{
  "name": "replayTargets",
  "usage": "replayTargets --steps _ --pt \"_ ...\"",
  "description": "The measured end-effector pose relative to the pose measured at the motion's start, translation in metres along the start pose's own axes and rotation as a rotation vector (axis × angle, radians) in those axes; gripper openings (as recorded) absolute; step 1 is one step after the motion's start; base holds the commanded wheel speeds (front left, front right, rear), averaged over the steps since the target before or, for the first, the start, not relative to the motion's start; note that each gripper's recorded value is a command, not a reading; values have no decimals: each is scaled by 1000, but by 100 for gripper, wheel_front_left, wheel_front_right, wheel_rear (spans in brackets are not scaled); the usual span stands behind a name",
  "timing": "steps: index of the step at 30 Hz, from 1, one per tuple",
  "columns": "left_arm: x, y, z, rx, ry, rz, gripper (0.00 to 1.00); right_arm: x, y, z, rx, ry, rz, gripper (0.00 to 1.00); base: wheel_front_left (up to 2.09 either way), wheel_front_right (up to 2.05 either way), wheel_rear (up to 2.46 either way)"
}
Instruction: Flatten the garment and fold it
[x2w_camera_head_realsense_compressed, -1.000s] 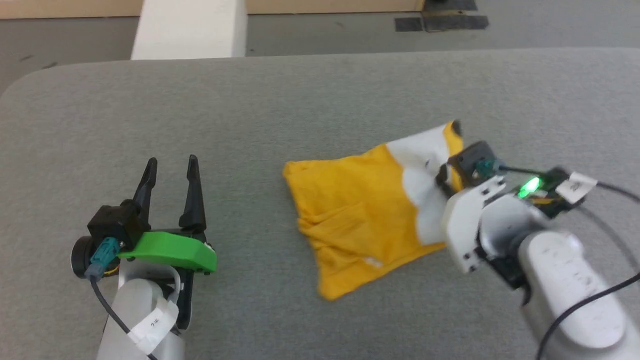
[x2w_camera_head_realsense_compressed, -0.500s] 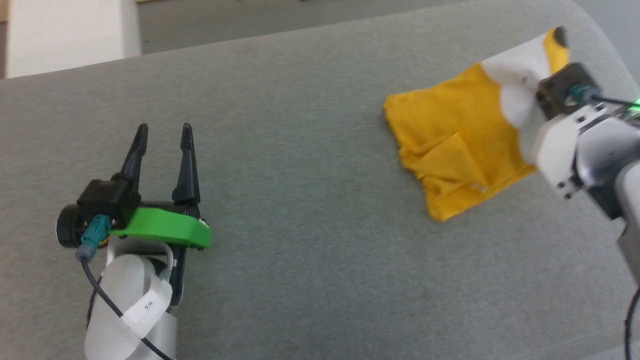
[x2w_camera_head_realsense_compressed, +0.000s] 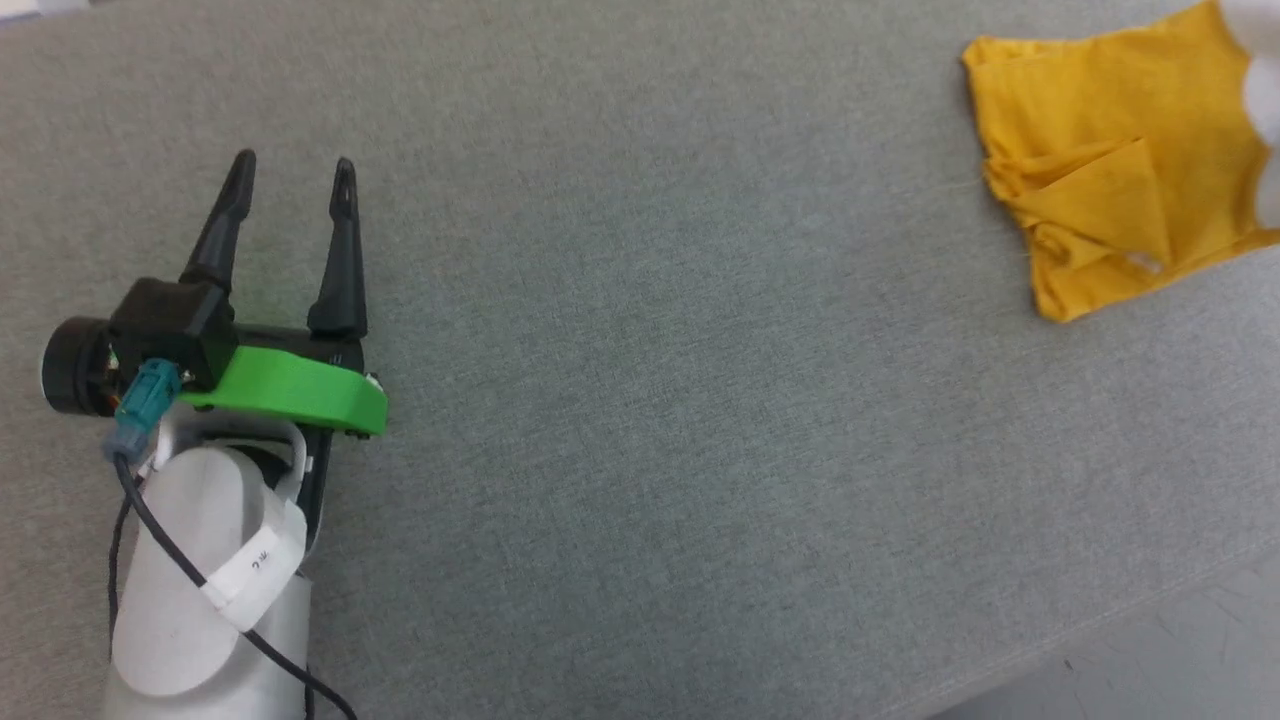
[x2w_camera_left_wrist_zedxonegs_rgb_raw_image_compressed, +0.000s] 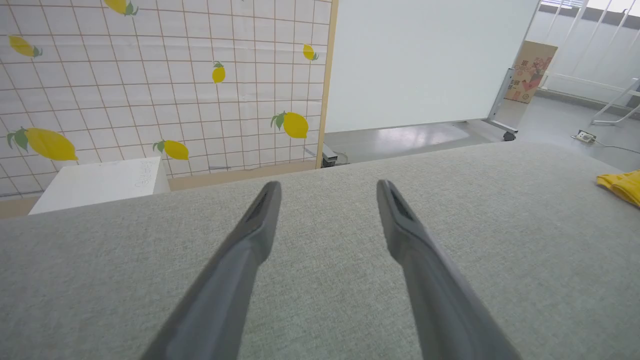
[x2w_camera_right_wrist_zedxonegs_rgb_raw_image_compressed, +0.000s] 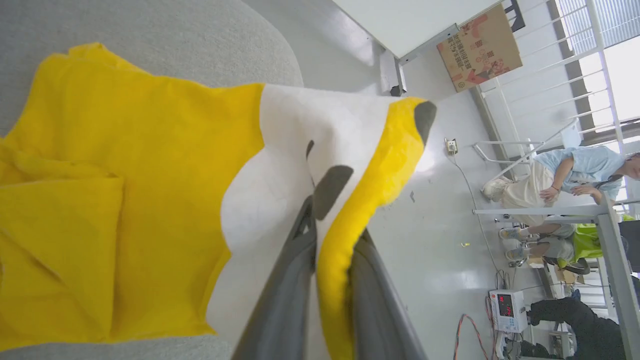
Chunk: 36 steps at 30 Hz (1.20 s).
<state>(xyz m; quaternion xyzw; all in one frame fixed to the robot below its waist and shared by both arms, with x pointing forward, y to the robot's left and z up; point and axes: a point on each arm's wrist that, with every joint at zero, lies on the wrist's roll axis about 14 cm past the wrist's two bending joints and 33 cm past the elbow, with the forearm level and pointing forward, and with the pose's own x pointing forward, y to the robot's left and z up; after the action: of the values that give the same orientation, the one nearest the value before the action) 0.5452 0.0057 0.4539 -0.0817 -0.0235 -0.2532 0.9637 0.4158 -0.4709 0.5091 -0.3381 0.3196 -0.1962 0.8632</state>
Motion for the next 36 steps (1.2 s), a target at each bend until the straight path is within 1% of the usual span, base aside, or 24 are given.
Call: replayTargets --steps 6,9,12,18,19,20,21,26,31,36 --pt "4 7 -22 -9 39 -4 100 23 -8 -12 -21 42 -52 0 0 0 0" --pt "4 15 -25 -2 39 8 100 35 -8 -9 -46 35 -68 0 0 0 0" --pt "1 25 -27 8 42 26 100 46 -6 -8 -27 41 -78 0 0 0 0" --pt "-7 37 -32 19 61 55 100 59 6 -16 -26 72 -72 0 0 0 0" --pt "-8 39 -32 19 64 60 100 60 7 -15 -17 66 -74 22 0 0 0" --pt "-10 40 -31 19 62 63 100 59 7 -13 -17 54 -74 82 0 0 0" --pt "-11 40 -30 19 61 66 100 58 6 -12 -7 45 -77 100 0 0 0" --pt "-18 36 -20 9 48 79 100 48 -4 -2 29 -32 -93 100 0 0 0" --pt "-34 31 -8 -21 42 108 100 31 -4 3 148 -132 -79 100 0 0 0" --pt "-57 28 5 -25 44 138 100 9 15 18 271 -256 -21 100 0 0 0"
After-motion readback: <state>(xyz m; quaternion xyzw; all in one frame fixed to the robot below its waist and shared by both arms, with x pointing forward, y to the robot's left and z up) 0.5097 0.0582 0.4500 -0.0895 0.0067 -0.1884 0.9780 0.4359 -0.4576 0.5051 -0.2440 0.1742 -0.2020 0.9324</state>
